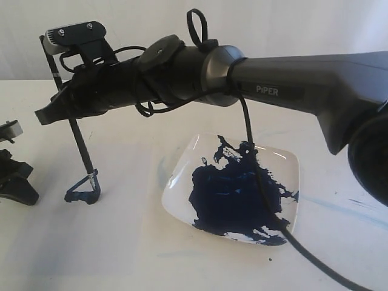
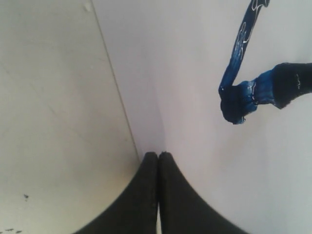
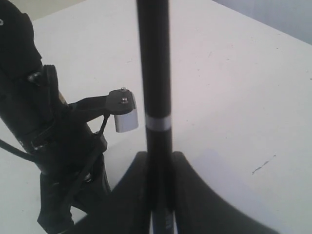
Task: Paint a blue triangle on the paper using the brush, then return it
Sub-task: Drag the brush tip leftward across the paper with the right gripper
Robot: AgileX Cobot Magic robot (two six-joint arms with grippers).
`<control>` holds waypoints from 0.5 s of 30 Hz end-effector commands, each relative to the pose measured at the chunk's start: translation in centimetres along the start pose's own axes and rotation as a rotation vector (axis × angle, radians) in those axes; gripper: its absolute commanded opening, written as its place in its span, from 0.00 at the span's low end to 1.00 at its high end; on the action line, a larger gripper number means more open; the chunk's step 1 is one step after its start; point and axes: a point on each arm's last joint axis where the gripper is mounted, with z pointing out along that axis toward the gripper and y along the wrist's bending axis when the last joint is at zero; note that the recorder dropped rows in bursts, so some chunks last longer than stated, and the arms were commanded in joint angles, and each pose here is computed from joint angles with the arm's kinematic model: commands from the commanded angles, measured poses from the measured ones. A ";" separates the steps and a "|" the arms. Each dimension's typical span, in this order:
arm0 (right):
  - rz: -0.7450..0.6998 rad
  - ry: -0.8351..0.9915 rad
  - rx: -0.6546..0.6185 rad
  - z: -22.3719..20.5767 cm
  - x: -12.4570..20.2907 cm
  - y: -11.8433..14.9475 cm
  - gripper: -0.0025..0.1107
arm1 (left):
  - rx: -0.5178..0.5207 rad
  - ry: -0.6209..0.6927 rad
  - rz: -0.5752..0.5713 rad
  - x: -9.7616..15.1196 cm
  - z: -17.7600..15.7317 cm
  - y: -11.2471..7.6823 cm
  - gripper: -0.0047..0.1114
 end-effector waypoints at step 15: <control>-0.027 0.025 0.014 -1.5 -0.7 -1.1 0.02 | 0.016 0.001 0.003 0.0 -0.4 -0.3 0.04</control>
